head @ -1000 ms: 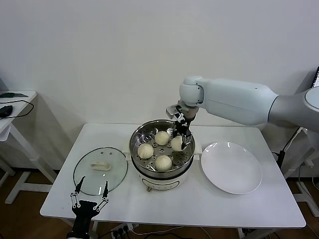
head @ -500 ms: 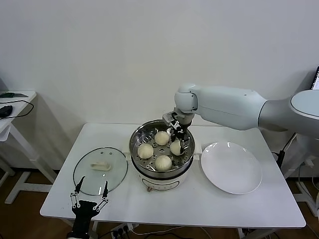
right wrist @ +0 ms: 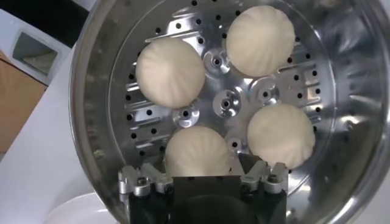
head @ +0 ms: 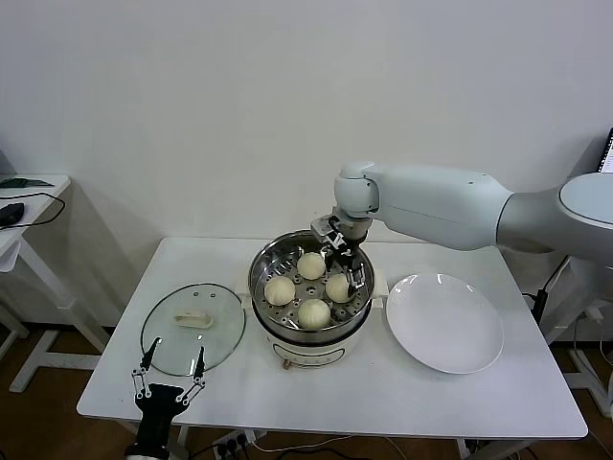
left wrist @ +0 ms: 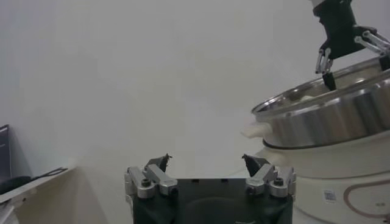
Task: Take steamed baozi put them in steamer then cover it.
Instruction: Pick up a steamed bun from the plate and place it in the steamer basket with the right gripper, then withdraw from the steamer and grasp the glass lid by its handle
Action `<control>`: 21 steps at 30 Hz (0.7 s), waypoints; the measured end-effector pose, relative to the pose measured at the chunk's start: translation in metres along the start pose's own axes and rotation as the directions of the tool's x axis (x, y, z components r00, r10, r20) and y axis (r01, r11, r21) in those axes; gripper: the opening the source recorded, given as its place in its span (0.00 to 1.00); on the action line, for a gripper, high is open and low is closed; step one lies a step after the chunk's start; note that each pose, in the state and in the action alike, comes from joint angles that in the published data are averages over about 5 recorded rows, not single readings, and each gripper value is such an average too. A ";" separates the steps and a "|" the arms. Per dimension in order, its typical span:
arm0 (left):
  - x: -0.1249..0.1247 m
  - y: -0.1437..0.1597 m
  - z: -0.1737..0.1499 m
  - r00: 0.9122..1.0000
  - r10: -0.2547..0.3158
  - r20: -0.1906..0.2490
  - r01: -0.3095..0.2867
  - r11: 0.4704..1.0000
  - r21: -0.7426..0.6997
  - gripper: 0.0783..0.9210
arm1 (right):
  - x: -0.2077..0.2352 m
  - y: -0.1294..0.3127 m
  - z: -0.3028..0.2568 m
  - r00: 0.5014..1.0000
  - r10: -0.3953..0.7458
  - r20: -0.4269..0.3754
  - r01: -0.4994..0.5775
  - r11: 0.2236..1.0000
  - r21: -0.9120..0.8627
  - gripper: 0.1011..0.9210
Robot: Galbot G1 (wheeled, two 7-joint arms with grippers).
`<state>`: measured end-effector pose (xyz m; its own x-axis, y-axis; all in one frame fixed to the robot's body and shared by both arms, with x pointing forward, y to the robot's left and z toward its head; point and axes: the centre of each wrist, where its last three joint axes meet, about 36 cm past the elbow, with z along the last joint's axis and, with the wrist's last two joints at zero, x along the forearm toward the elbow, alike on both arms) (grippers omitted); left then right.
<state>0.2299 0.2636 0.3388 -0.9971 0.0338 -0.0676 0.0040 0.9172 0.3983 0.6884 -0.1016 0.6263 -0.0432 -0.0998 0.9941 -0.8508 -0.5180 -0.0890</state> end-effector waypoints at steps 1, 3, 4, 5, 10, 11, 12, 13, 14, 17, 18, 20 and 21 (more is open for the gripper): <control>-0.001 0.000 0.000 1.000 -0.001 0.002 0.001 1.000 -0.004 0.88 | 0.004 0.002 0.002 1.000 0.009 0.008 -0.009 1.000 0.000 0.88; -0.002 0.001 0.000 1.000 -0.002 0.005 0.002 1.000 -0.014 0.88 | 0.013 0.007 0.008 0.999 0.034 0.031 -0.034 0.999 -0.003 0.88; -0.003 0.002 -0.001 1.000 -0.004 0.006 0.004 1.000 -0.020 0.88 | 0.018 0.010 0.011 0.998 0.052 0.047 -0.052 0.999 -0.006 0.88; -0.004 0.002 -0.001 1.000 -0.006 0.007 0.006 1.000 -0.028 0.88 | 0.022 0.013 0.015 0.995 0.075 0.065 -0.074 0.997 -0.010 0.88; -0.013 0.003 -0.004 1.000 -0.031 0.005 0.031 0.995 -0.092 0.88 | 0.036 0.038 0.041 0.948 0.267 0.174 -0.260 0.964 -0.060 0.88; -0.015 0.004 -0.004 0.999 -0.039 0.005 0.039 0.993 -0.110 0.88 | 0.037 0.044 0.048 0.926 0.322 0.196 -0.312 0.947 -0.080 0.88; -0.018 0.004 -0.005 0.999 -0.046 0.006 0.046 0.991 -0.128 0.88 | 0.036 0.050 0.055 0.898 0.382 0.217 -0.367 0.924 -0.105 0.88; -0.021 0.005 -0.005 0.999 -0.052 0.008 0.053 0.988 -0.148 0.88 | 0.035 0.056 0.063 0.864 0.445 0.237 -0.424 0.895 -0.135 0.88; -0.024 0.006 -0.005 0.998 -0.057 0.009 0.057 0.984 -0.168 0.88 | 0.034 0.062 0.071 0.820 0.513 0.254 -0.484 0.858 -0.171 0.88; -0.035 0.007 -0.004 0.998 -0.065 0.016 0.067 0.970 -0.233 0.88 | 0.026 0.080 0.092 0.645 0.709 0.286 -0.642 0.705 -0.300 0.88; -0.038 0.008 -0.003 0.998 -0.067 0.018 0.069 0.964 -0.255 0.88 | 0.022 0.086 0.099 0.576 0.765 0.289 -0.681 0.644 -0.348 0.88; -0.045 0.010 -0.002 0.997 -0.070 0.020 0.073 0.951 -0.302 0.88 | 0.012 0.098 0.109 0.433 0.856 0.281 -0.731 0.516 -0.446 0.88; -0.049 0.011 0.000 0.997 -0.072 0.021 0.075 0.943 -0.325 0.88 | 0.006 0.104 0.114 0.362 0.893 0.269 -0.742 0.450 -0.496 0.88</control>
<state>0.2783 0.2716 0.3467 -0.9930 -0.0242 -0.1153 -0.0955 0.7380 0.6680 0.6598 -0.2530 0.6157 -0.6342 -0.7269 0.2635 -0.6110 0.2623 -0.7469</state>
